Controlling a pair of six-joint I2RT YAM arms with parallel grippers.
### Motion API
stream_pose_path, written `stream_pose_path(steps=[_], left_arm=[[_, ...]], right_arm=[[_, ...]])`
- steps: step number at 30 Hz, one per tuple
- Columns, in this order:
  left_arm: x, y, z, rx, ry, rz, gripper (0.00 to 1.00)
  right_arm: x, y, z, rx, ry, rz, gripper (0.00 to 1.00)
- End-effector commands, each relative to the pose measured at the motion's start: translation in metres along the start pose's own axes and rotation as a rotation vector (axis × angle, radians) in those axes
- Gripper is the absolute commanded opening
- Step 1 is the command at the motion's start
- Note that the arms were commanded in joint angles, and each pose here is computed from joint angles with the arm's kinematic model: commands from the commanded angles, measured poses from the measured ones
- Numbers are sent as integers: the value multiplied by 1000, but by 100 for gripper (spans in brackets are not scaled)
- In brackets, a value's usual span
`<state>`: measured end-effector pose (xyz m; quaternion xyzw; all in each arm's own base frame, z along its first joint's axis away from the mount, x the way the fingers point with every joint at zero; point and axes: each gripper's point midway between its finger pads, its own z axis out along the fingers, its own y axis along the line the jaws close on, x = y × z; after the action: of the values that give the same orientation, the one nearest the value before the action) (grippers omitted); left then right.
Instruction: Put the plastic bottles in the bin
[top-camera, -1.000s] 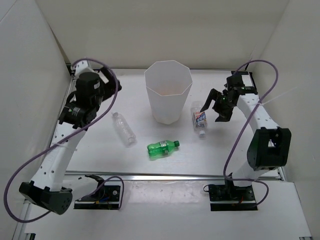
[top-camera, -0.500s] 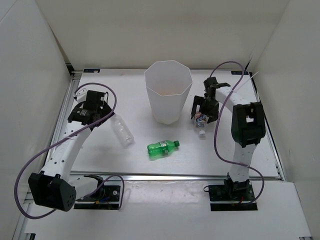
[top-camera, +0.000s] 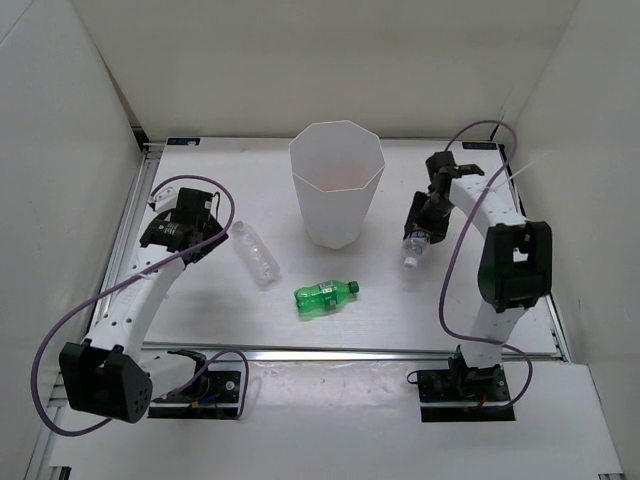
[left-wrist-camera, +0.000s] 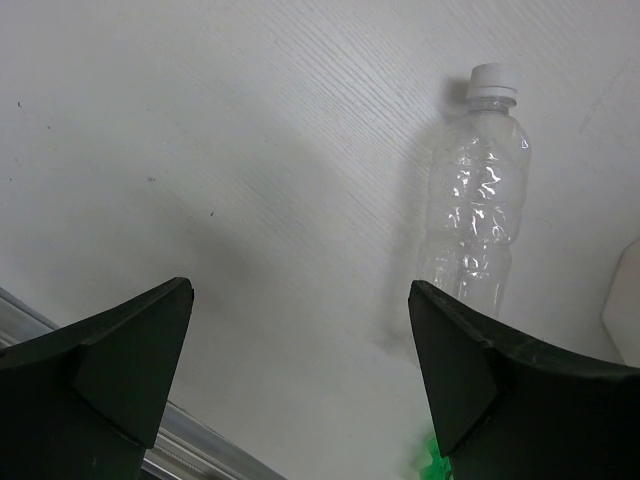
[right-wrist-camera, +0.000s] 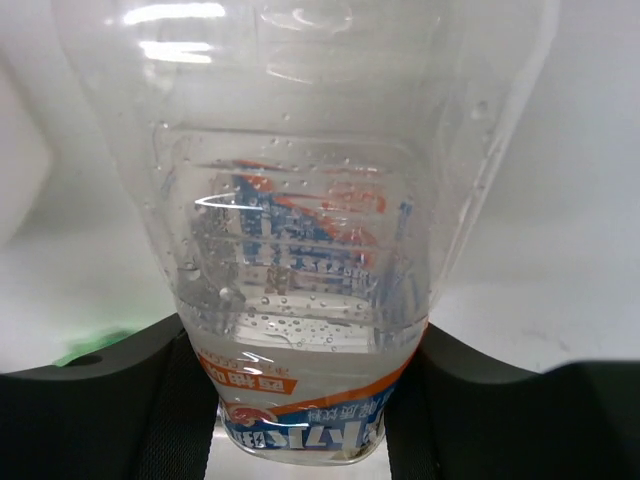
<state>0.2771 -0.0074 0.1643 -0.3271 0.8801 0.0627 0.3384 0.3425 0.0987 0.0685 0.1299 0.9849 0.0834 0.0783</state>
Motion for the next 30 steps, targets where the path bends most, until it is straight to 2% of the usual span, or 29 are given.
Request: stream_pose_path(steps=[1,3,5,6,11,14,17,18,21,23,24,25,26,27,30], left_arm=[[-8,-2,-1,-1,-27,-31,100],[-7,-5,1,15,-28,-25,100],[-9,-7,1,23,-35,-31,100],[-10,-10,1,37,-34,-35,100],[-1,-24,3,92,19,-33,100],[2,-29,5,109,37,-42,100],[5,-33,8,117,57,-29,100],[2,-35,7,123,51,-32,100],[4,-43,5,157,71,-24,100],[5,-50,4,192,91,-10,100],[6,-53,5,199,98,-10,100],[6,-53,5,199,97,-1,100],[7,-56,4,219,102,6,100],[7,-63,3,250,109,1,100],[14,-80,2,333,157,22,100]], right_arm=[[-21,14,-87,-57,-170,61,15],[-40,36,-151,-146,-330,41,15],[-50,59,-197,-235,-439,-26,15],[-59,79,-239,-317,-536,-73,15],[-73,143,-321,-502,-747,-264,15],[-79,178,-327,-557,-819,-356,23],[-80,206,-305,-541,-823,-444,32],[-79,213,-304,-549,-820,-454,38],[-81,233,-282,-594,-765,-491,42],[-85,239,-273,-601,-750,-497,48],[-85,240,-277,-606,-759,-498,53],[-84,241,-277,-616,-752,-494,78],[-83,240,-272,-611,-741,-493,95],[-82,239,-277,-615,-749,-493,100],[-74,230,-304,-620,-797,-487,100]])
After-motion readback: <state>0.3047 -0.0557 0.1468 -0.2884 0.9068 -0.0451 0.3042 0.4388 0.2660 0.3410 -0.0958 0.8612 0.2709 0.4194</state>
